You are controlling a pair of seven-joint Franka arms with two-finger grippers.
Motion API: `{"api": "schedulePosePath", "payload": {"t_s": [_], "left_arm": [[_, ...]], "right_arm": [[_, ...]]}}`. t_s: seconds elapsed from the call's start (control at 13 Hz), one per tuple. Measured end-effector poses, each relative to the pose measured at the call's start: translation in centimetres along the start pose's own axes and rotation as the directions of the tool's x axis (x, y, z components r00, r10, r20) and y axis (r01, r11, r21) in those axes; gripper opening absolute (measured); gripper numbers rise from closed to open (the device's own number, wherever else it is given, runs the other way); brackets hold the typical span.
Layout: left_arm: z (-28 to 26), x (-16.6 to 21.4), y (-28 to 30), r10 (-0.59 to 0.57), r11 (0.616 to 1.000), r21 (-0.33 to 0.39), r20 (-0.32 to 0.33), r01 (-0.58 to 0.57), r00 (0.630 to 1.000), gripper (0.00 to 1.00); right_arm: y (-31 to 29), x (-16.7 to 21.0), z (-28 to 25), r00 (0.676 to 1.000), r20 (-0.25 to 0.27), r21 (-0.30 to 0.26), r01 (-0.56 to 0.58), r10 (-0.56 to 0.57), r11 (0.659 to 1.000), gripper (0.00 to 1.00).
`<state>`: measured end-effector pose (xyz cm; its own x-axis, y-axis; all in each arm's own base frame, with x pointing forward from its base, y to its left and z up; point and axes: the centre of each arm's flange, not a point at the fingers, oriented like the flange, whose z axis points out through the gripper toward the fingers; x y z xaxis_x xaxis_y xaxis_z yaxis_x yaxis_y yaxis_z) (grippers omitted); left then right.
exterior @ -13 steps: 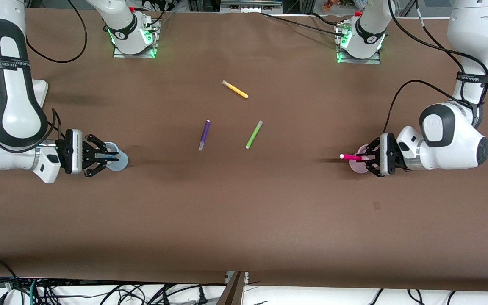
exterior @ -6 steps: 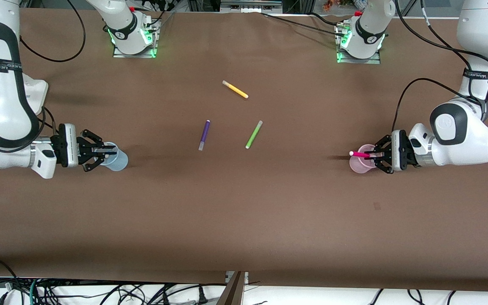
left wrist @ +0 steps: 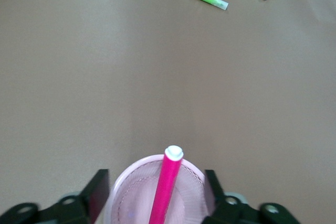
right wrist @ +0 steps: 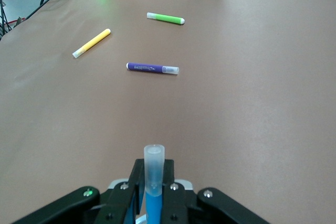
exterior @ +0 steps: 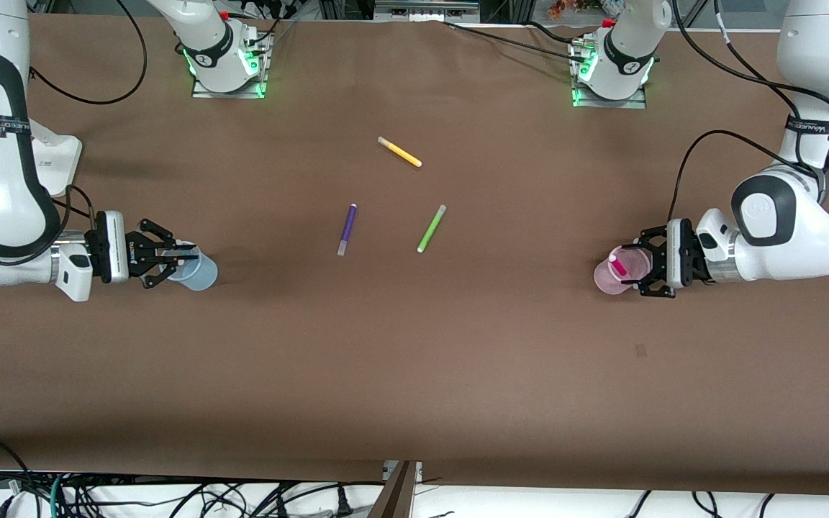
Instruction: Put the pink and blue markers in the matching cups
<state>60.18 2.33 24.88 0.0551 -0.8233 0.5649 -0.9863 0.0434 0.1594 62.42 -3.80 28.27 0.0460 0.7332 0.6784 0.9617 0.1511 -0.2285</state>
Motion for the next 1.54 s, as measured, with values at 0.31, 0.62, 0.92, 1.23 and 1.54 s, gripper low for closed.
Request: {"api": "schedulePosePath", "payload": {"t_s": [0.31, 0.62, 0.92, 1.23, 1.54], "left_arm": [[-5.1, 4.4, 0.2, -0.057, 0.995, 0.086, 0.017, 0.055, 0.998, 1.0], [-15.4, 16.3, 1.3, -0.188, 0.957, 0.268, 0.264, 0.116, 0.946, 1.0], [-21.8, 24.2, 1.8, -0.344, 0.876, 0.459, 0.371, 0.152, 0.862, 1.0], [-23.7, 26.2, 3.4, -0.696, 0.67, 0.563, 0.249, 0.484, 0.673, 1.0], [-22.6, 27.1, 5.1, -0.926, 0.356, 0.585, 0.116, 0.729, 0.359, 1.0]], "right_arm": [[-0.4, -1.4, -0.1, 0.998, -0.054, 0.004, -0.033, 0.033, 0.999, 0.19], [-0.3, -1.4, -0.6, 0.979, -0.058, 0.002, -0.195, 0.195, 0.981, 0.52], [0.5, 1.7, -3.6, 0.9, -0.047, -0.039, -0.436, 0.434, 0.899, 0.96], [1.3, 7.6, -6.7, 0.719, 0.065, -0.155, -0.678, 0.692, 0.719, 1.0], [1.6, 12.9, -8.7, 0.43, 0.092, -0.302, -0.848, 0.898, 0.436, 1.0]]}}
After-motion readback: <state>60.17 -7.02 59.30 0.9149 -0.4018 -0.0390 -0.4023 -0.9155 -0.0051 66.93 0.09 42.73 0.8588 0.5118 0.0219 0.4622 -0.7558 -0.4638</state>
